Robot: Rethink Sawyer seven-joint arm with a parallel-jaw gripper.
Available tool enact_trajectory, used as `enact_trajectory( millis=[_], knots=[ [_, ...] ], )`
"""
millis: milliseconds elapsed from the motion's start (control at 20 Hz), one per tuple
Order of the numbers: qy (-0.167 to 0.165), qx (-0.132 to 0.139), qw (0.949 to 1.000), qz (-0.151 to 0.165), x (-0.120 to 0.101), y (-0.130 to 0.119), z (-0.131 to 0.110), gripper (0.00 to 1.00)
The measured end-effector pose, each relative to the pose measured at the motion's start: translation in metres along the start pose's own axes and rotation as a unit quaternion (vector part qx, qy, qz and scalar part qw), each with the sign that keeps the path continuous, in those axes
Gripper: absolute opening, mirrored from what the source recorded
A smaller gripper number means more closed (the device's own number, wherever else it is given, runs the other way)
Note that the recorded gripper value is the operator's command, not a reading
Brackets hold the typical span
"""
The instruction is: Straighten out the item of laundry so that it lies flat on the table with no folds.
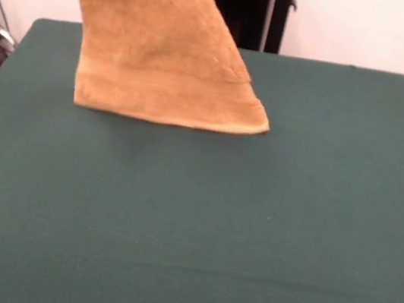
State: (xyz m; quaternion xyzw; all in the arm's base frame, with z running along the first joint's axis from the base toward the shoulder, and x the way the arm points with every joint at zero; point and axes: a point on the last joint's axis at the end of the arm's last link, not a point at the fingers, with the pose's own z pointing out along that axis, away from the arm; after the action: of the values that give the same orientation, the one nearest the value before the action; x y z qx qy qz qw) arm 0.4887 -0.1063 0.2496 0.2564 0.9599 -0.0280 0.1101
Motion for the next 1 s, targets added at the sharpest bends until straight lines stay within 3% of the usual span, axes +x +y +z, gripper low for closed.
enact_trajectory(
  millis=[400,800,950,1000],
  knots=[
    [-0.029,-0.001,0.9995,0.01,0.001,0.026,-0.074,0.0],
    [-0.062,-0.003,0.9981,-0.002,0.009,0.041,-0.102,0.0],
    [-0.064,-0.003,0.9979,-0.013,0.01,0.049,-0.103,0.0],
    [-0.059,-0.001,0.9977,-0.032,0.012,0.057,-0.096,0.0]
  ],
)
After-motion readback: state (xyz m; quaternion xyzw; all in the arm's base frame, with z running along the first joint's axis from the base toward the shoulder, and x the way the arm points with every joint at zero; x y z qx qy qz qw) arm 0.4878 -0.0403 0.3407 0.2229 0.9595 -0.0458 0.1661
